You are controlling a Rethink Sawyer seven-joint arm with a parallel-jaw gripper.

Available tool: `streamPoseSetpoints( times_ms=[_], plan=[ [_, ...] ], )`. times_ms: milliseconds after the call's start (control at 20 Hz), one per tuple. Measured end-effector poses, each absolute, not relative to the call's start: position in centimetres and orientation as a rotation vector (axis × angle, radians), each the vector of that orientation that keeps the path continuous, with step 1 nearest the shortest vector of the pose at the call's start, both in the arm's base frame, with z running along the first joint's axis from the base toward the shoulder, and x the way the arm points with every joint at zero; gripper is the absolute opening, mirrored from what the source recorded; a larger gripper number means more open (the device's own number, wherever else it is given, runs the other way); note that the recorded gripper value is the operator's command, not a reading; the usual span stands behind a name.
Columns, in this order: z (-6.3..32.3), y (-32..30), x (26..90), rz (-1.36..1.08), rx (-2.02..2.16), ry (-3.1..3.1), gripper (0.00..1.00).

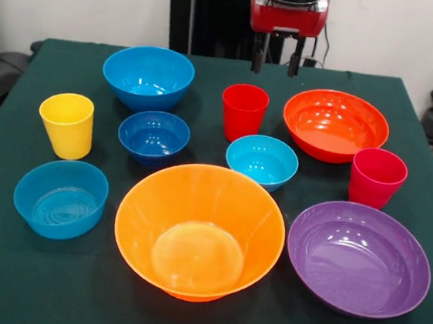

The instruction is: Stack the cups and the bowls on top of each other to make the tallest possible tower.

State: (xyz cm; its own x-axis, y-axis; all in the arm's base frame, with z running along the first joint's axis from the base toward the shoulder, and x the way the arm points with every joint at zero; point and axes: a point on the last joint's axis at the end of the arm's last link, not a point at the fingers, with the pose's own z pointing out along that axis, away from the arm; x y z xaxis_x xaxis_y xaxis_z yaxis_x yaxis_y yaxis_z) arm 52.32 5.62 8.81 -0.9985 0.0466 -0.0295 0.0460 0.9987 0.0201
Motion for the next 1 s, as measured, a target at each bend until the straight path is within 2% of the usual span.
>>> streamPoseSetpoints(
  times_ms=[1000],
  plan=[
    [7.93,6.15,52.24,0.034,0.059,3.112,1.00]
  ],
)
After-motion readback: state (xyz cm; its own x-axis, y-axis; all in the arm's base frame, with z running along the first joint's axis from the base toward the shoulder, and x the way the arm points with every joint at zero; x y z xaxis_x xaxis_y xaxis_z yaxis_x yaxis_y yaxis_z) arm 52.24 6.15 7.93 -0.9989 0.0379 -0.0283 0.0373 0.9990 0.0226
